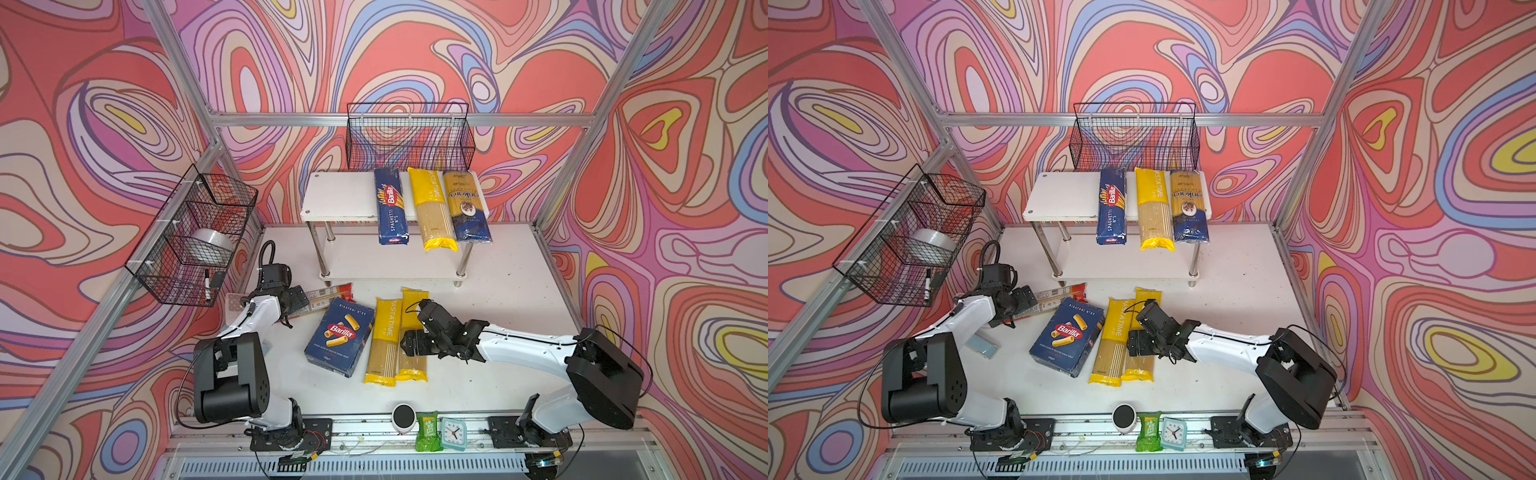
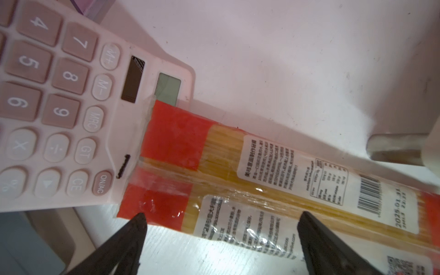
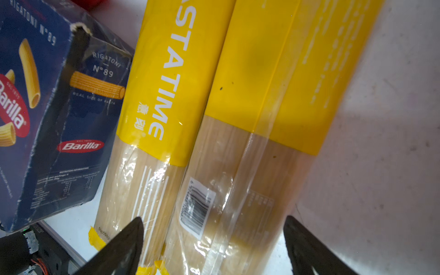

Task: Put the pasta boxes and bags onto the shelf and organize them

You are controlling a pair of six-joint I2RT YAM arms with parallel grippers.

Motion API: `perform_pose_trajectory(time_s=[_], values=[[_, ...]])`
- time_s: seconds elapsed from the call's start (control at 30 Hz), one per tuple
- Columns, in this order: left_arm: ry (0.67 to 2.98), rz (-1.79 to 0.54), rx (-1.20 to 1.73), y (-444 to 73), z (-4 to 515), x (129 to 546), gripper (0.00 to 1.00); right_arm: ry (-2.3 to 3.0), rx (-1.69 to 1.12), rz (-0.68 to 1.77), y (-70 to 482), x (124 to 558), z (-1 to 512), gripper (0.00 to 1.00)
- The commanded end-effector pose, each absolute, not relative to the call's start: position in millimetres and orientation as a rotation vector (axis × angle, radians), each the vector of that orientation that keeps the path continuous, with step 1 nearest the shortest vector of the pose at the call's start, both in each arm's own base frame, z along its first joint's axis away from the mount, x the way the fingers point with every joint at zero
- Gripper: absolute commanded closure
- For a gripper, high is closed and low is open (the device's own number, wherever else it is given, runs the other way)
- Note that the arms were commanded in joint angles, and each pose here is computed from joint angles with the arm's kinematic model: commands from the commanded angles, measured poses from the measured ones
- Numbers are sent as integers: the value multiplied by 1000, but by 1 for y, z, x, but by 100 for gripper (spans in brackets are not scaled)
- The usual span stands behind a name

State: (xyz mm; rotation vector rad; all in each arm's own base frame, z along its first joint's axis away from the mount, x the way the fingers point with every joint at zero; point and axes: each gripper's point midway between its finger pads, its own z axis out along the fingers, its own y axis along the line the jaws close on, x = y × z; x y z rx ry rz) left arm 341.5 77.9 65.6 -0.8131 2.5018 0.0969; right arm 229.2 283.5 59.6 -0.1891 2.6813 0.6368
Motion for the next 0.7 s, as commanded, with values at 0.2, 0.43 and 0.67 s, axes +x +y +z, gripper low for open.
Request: perform_pose_trajectory(time_s=[0.2, 0.43, 0.67], values=[[2540, 14, -800, 70, 53, 349, 0, 2641, -195, 620, 285, 239, 72, 5], [2564, -163, -799, 48, 43, 352, 0, 2631, -190, 609, 282, 240, 76, 5], [2584, -344, -812, 22, 33, 346, 0, 2626, -189, 595, 279, 239, 76, 5]])
